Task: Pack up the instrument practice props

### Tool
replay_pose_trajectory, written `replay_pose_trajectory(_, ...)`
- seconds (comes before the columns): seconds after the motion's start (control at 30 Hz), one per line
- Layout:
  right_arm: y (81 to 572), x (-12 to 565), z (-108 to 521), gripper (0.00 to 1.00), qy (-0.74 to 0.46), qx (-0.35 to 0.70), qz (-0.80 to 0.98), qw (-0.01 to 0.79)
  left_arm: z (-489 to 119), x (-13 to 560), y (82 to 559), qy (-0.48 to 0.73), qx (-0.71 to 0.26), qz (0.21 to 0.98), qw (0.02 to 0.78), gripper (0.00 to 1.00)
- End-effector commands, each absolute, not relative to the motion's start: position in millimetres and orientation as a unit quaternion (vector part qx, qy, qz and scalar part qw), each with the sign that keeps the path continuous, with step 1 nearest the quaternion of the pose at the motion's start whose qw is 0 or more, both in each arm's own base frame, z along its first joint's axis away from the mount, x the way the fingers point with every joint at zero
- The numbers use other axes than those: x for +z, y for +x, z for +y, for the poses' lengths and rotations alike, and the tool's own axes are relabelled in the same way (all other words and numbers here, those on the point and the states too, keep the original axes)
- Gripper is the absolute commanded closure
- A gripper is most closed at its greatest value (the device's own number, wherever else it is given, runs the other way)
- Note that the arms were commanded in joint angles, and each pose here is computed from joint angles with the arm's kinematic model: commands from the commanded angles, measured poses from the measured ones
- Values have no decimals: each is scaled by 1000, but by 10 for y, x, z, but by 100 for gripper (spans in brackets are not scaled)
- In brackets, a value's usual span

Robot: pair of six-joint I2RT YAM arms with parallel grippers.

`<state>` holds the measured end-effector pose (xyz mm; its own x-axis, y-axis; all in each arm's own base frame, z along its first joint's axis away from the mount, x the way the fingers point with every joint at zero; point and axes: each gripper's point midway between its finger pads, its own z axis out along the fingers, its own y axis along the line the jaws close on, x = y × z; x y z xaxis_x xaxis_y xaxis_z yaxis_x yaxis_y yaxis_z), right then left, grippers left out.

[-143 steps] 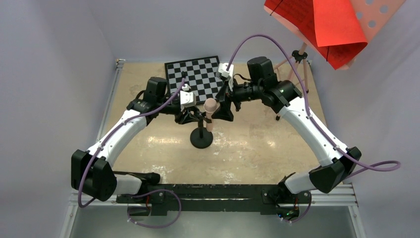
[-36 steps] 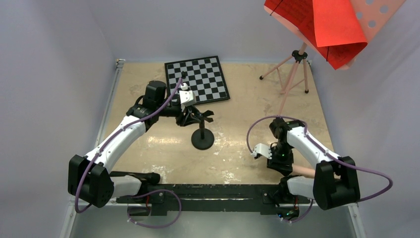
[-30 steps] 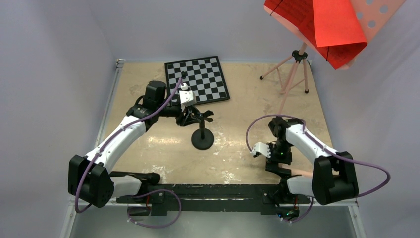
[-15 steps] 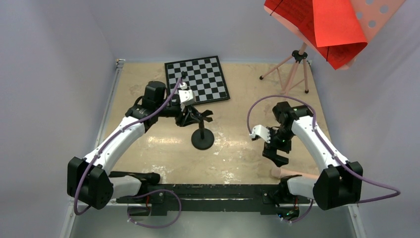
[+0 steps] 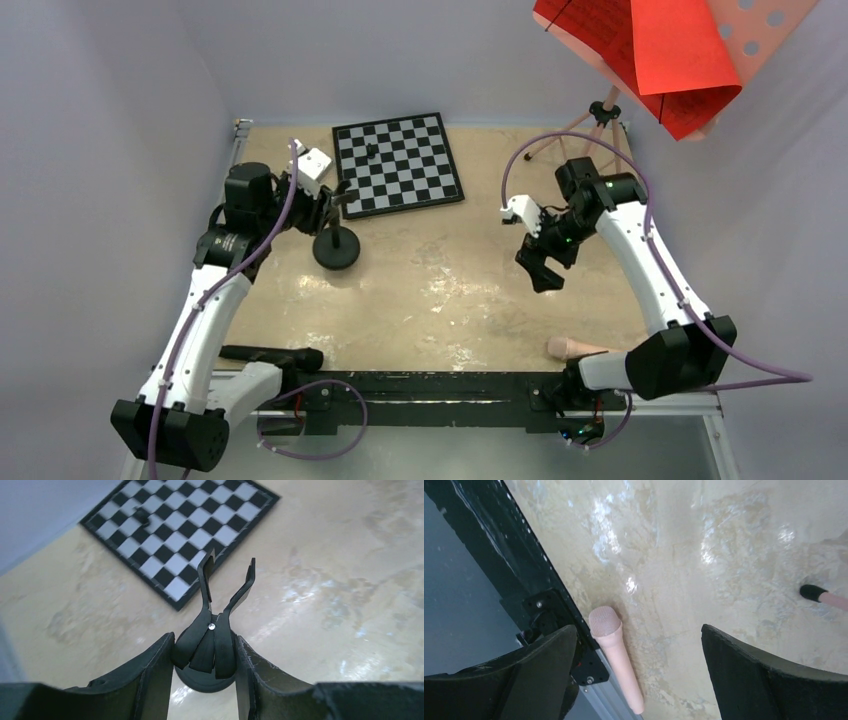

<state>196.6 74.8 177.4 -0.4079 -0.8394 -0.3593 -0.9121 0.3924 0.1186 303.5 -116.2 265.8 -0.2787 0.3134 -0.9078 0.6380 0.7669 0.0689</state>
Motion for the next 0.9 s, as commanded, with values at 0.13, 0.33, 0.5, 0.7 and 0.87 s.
replay_pose_trajectory(0.13,2283,2264,1085,1,-465,198,839,202,315,2872,3185,55,111,821,557,100)
replay_pose_trajectory(0.33,2226,2276,1153,1,-474,203,834,197,633,2878,3170,9,95,812,575,100)
replay_pose_trajectory(0.5,2124,2250,1189,1,-481,208,830,192,679,2790,3165,8,96,805,585,100)
replay_pose_trajectory(0.7,2133,2265,1205,1,-478,207,832,192,1009,2589,3171,-14,141,812,567,100)
replay_pose_trajectory(0.87,2111,2286,1200,1,-478,208,832,190,1119,2567,3193,-24,139,809,570,100)
